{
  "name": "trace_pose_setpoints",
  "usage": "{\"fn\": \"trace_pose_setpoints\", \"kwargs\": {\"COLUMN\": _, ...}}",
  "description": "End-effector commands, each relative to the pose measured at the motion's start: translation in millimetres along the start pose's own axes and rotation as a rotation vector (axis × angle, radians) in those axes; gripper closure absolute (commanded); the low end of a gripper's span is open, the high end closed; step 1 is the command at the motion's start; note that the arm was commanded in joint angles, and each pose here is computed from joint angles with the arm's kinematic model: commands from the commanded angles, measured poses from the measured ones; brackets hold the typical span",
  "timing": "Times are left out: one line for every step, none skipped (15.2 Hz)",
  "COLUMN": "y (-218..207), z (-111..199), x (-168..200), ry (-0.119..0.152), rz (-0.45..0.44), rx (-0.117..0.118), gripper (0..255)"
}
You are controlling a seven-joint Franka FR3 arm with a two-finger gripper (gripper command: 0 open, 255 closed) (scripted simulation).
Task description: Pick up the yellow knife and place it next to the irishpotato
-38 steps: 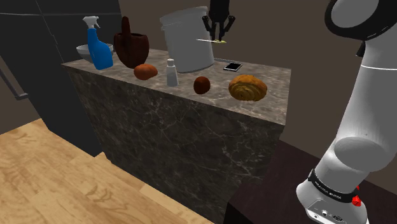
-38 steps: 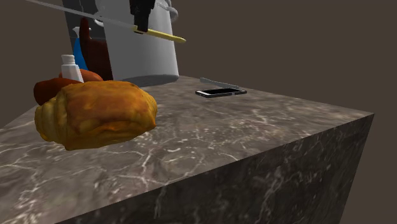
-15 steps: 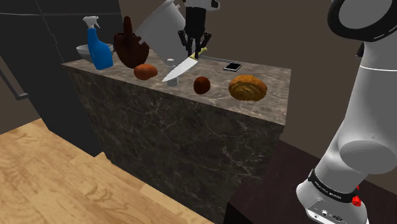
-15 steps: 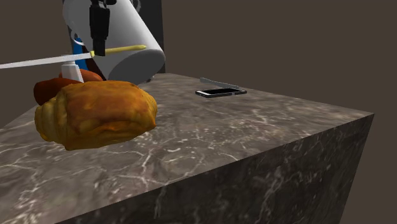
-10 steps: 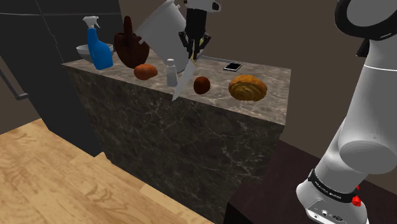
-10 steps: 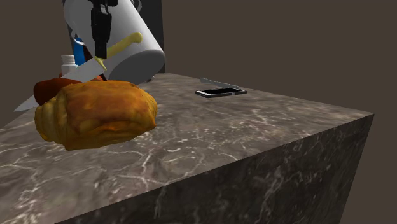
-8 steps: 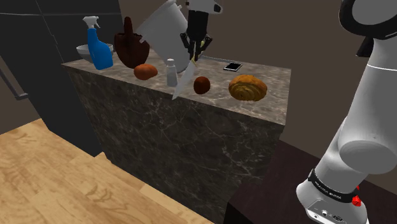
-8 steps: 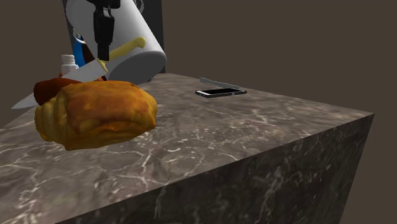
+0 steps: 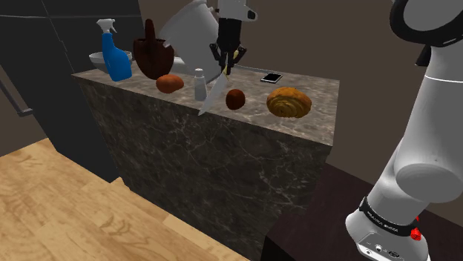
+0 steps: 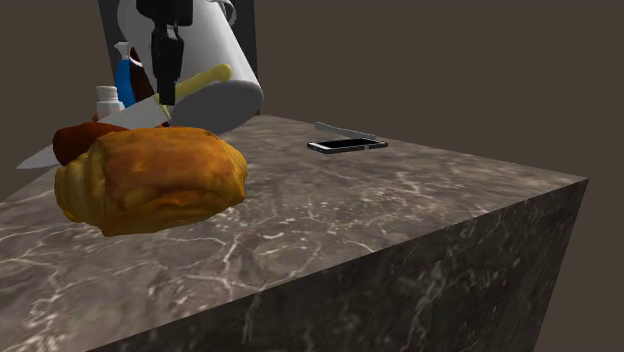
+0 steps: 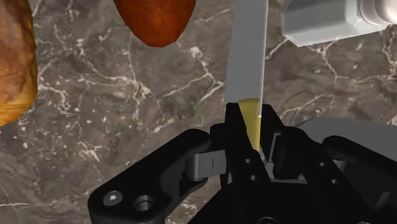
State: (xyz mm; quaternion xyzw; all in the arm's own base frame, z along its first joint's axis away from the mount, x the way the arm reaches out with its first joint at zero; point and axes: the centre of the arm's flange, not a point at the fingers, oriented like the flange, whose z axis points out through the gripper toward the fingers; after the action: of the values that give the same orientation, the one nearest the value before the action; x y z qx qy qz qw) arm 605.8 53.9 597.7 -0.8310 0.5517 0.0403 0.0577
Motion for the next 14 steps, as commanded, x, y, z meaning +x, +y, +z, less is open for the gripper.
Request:
{"fn": "trace_pose_setpoints", "kwargs": {"y": -17.7, "z": 73.1, "x": 29.7, "ry": -0.042, "rz": 0.025, "rx": -0.112, "gripper": 0}}
{"fn": "trace_pose_setpoints", "kwargs": {"y": -22.6, "z": 85.3, "x": 37.0, "ry": -0.042, "rz": 0.026, "rx": -0.112, "gripper": 0}}
{"fn": "trace_pose_setpoints", "kwargs": {"y": -9.7, "z": 93.8, "x": 39.8, "ry": -0.043, "rz": 0.026, "rx": -0.112, "gripper": 0}}
{"fn": "trace_pose_setpoints", "kwargs": {"y": -15.1, "z": 90.1, "x": 44.1, "ry": -0.043, "rz": 0.025, "rx": -0.112, "gripper": 0}}
{"fn": "trace_pose_setpoints", "kwargs": {"y": -11.8, "z": 80.5, "x": 34.4, "ry": -0.041, "rz": 0.025, "rx": -0.111, "gripper": 0}}
{"fn": "trace_pose_setpoints", "kwargs": {"y": -14.8, "z": 68.6, "x": 17.3, "ry": -0.041, "rz": 0.026, "rx": -0.112, "gripper": 0}}
{"fn": "trace_pose_setpoints", "kwargs": {"y": -16.2, "z": 55.5, "x": 17.9, "ry": -0.041, "rz": 0.026, "rx": -0.112, "gripper": 0}}
{"fn": "trace_pose_setpoints", "kwargs": {"y": -17.7, "z": 42.4, "x": 18.4, "ry": -0.041, "rz": 0.026, "rx": -0.112, "gripper": 0}}
{"fn": "trace_pose_setpoints", "kwargs": {"y": -19.2, "z": 29.3, "x": 19.0, "ry": -0.041, "rz": 0.026, "rx": -0.112, "gripper": 0}}
{"fn": "trace_pose_setpoints", "kwargs": {"y": -20.3, "z": 19.0, "x": 19.4, "ry": -0.041, "rz": 0.026, "rx": -0.112, "gripper": 0}}
{"fn": "trace_pose_setpoints", "kwargs": {"y": -20.3, "z": 18.9, "x": 19.4, "ry": -0.041, "rz": 0.026, "rx": -0.112, "gripper": 0}}
{"fn": "trace_pose_setpoints", "kwargs": {"y": -20.3, "z": 18.9, "x": 19.4, "ry": -0.041, "rz": 0.026, "rx": -0.112, "gripper": 0}}
{"fn": "trace_pose_setpoints", "kwargs": {"y": -20.3, "z": 18.9, "x": 19.4, "ry": -0.041, "rz": 0.026, "rx": -0.112, "gripper": 0}}
{"fn": "trace_pose_setpoints", "kwargs": {"y": -20.3, "z": 18.9, "x": 19.4, "ry": -0.041, "rz": 0.026, "rx": -0.112, "gripper": 0}}
